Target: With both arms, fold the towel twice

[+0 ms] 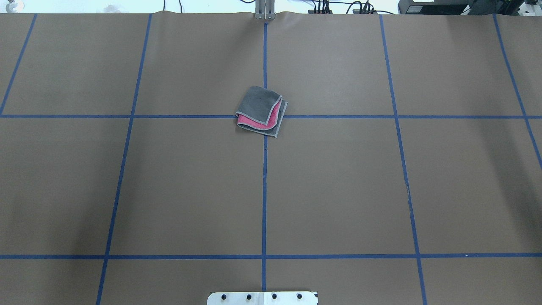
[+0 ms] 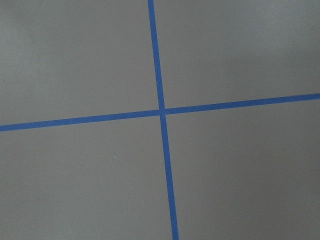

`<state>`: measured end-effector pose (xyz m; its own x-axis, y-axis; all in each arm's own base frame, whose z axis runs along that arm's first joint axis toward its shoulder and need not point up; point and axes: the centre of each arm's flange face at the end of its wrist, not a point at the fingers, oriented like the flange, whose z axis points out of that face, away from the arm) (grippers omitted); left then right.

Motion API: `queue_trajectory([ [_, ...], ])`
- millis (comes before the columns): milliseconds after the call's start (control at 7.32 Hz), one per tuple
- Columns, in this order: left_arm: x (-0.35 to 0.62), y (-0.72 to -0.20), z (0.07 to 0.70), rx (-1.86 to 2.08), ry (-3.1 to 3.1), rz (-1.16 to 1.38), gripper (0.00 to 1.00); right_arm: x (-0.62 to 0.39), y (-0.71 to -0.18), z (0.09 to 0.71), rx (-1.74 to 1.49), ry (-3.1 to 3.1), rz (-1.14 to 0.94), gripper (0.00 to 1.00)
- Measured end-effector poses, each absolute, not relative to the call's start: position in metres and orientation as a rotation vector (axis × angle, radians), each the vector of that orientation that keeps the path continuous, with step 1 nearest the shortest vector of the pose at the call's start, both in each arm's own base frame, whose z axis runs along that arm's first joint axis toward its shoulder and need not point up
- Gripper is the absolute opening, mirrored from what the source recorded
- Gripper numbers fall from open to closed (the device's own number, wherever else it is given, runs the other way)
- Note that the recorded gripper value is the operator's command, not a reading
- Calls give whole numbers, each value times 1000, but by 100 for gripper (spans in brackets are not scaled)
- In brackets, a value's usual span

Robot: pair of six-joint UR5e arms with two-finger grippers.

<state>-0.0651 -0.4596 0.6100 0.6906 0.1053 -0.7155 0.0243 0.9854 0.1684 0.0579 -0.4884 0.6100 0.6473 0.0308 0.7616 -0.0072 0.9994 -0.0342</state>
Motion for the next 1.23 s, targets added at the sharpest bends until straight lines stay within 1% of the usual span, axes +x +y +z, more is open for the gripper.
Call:
queue_trajectory([
  [547,-66,-454,611,167,804,43,100,73,-473,625,-13,-872,-2,100],
  [1230,-66,-454,609,171,801,44,100,84,-467,625,4,-896,8,100],
])
